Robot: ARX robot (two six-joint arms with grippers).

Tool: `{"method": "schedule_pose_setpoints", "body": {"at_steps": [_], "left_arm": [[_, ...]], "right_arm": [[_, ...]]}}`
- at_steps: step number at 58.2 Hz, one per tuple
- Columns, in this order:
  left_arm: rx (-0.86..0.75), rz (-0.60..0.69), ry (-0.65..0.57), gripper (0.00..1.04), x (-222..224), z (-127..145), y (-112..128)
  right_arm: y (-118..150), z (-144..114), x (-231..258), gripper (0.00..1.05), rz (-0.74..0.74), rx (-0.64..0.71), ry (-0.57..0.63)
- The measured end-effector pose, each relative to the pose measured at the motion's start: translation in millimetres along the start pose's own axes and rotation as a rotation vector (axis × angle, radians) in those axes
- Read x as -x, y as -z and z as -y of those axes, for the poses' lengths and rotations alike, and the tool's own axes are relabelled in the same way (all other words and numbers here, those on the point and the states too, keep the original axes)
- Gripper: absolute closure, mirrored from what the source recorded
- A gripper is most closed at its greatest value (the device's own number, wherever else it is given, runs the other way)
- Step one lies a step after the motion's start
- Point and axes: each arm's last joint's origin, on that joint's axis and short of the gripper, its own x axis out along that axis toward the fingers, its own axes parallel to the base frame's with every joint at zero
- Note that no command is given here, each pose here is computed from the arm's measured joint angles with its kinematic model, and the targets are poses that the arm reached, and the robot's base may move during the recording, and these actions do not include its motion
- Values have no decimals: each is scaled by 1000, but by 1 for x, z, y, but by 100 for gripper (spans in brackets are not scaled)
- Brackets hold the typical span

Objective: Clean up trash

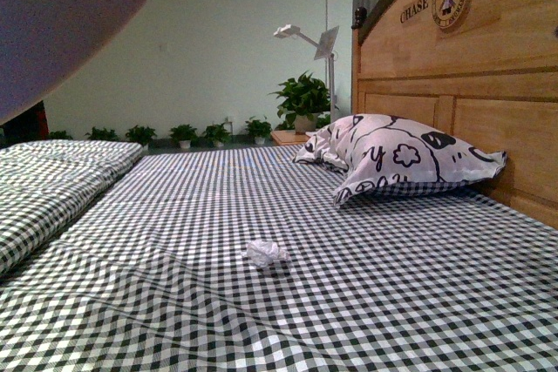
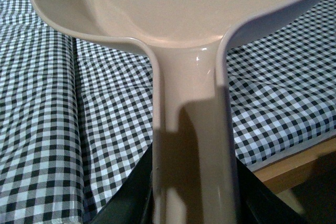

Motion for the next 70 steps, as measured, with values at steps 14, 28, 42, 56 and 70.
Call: {"method": "schedule_pose_setpoints", "body": {"at_steps": [14,28,42,56,70], "left_arm": [[-33,-134,38,79,-48,-31,19],[-275,-234,113,79,-107,-41,30],[-412,-299,211,79,-173,-24,36],[-428,-346,282,79,-212,-15,43],[-409,-448,314,79,-239,-25,50]], "right_arm": [[0,0,0,84,0,0,-1],[0,0,0,84,0,0,-1],[0,0,0,84,0,0,-1],[0,0,0,84,0,0,-1],[0,0,0,84,0,0,-1]]}}
